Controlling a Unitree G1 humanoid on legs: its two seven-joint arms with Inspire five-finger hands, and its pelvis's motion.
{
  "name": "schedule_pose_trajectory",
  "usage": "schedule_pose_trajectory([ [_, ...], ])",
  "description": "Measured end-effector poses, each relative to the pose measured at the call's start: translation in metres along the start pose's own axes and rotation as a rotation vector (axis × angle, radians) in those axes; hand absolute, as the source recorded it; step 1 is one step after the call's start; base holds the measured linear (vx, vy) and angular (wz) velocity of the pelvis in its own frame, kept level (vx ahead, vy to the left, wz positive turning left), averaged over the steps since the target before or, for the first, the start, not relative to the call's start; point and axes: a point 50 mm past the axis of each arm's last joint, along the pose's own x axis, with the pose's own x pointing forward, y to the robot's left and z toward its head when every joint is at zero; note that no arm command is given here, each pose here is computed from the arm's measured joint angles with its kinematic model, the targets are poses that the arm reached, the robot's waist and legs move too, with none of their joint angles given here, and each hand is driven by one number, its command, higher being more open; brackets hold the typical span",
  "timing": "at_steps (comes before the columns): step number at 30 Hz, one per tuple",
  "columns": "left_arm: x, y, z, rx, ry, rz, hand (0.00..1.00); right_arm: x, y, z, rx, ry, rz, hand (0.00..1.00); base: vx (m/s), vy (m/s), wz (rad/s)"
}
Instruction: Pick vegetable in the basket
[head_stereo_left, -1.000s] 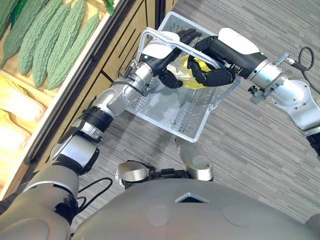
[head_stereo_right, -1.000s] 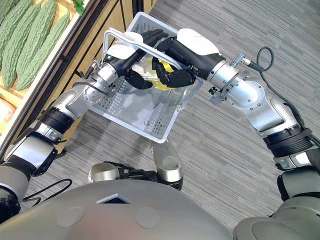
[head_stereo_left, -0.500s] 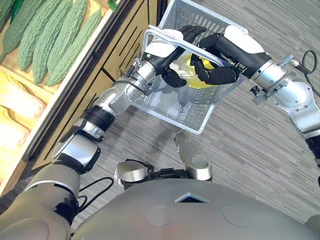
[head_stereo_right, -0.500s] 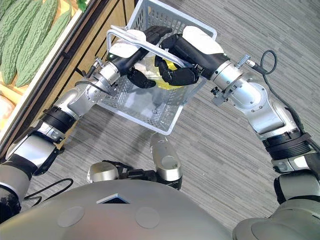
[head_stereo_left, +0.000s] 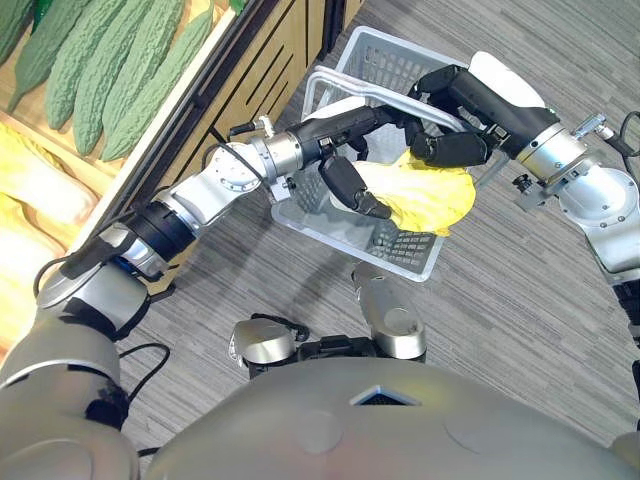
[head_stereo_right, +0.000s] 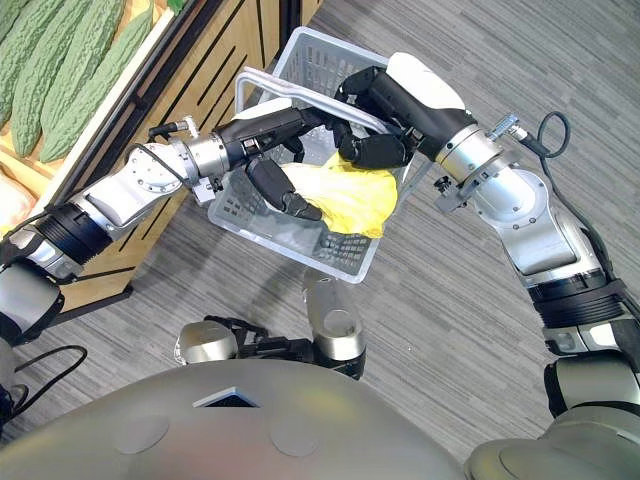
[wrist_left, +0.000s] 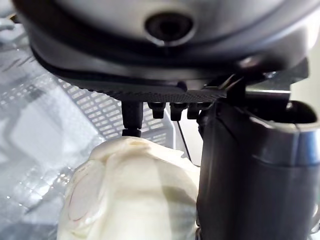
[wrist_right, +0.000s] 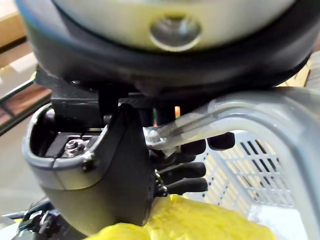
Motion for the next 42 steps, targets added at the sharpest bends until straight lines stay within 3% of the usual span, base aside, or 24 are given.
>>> schedule_pose_trajectory([
  [18, 0.034, 0.0, 0.016, 0.073, -0.058, 0.19, 1.0, -0.011, -0.007, -0.013, 0.053, 0.071, -0.122, 0.0, 0.01, 0.016, 0.06],
  [23, 0.043, 0.002, 0.024, 0.244, -0.037, 0.246, 1.0, -0.015, -0.008, -0.016, 0.051, 0.094, -0.153, 0.0, 0.0, 0.018, 0.05],
  [28, 0.045, 0.004, 0.026, 0.362, -0.015, 0.258, 1.0, -0.016, -0.009, -0.017, 0.061, 0.102, -0.17, 0.0, -0.01, 0.014, 0.07],
  [42, 0.042, 0.006, 0.034, 0.369, -0.042, 0.221, 1.0, -0.027, -0.016, -0.021, 0.065, 0.126, -0.207, 0.0, -0.01, 0.003, 0.04],
])
